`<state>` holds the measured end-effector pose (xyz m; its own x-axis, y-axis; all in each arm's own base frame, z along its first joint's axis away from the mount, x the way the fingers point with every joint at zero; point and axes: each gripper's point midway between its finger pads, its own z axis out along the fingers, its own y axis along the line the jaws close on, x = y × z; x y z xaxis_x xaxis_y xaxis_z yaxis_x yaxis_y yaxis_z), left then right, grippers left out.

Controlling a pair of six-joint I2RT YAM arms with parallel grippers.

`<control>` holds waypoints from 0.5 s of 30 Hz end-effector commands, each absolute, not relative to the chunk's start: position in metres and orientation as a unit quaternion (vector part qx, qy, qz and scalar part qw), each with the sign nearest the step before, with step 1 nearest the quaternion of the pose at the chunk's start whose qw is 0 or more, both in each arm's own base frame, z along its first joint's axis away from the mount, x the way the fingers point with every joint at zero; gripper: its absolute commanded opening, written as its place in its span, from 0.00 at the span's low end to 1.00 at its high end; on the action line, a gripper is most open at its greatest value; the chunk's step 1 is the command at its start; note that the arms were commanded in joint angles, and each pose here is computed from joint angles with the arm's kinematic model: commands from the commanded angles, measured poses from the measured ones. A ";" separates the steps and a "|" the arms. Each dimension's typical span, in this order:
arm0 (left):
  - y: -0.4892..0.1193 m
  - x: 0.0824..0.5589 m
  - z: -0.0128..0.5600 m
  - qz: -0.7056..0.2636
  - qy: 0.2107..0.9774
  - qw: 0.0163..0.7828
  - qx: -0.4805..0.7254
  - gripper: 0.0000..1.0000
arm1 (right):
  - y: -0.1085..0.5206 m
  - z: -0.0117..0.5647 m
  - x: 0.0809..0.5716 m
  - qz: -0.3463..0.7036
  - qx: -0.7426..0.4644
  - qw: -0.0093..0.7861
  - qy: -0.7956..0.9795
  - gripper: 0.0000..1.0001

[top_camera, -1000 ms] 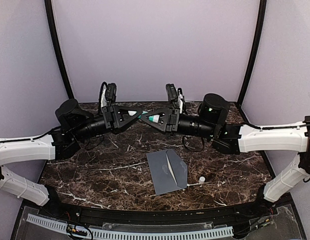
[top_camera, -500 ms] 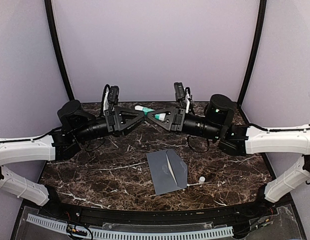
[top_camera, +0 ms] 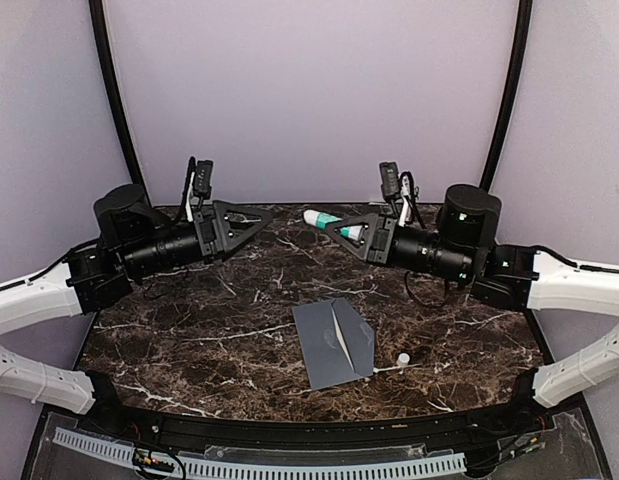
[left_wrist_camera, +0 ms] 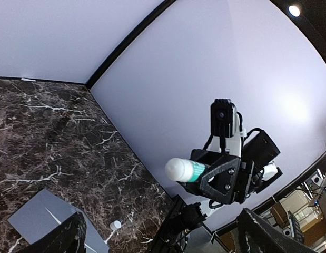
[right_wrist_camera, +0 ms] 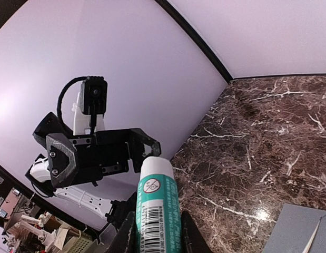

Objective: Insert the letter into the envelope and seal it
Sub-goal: Adjust the solid glue.

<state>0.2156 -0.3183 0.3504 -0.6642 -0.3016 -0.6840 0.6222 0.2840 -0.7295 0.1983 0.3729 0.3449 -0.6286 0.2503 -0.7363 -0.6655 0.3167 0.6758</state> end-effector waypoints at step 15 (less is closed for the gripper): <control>-0.341 0.262 0.233 -0.377 0.812 0.314 0.316 0.77 | 0.285 0.239 0.194 0.334 -0.133 0.361 0.860 0.10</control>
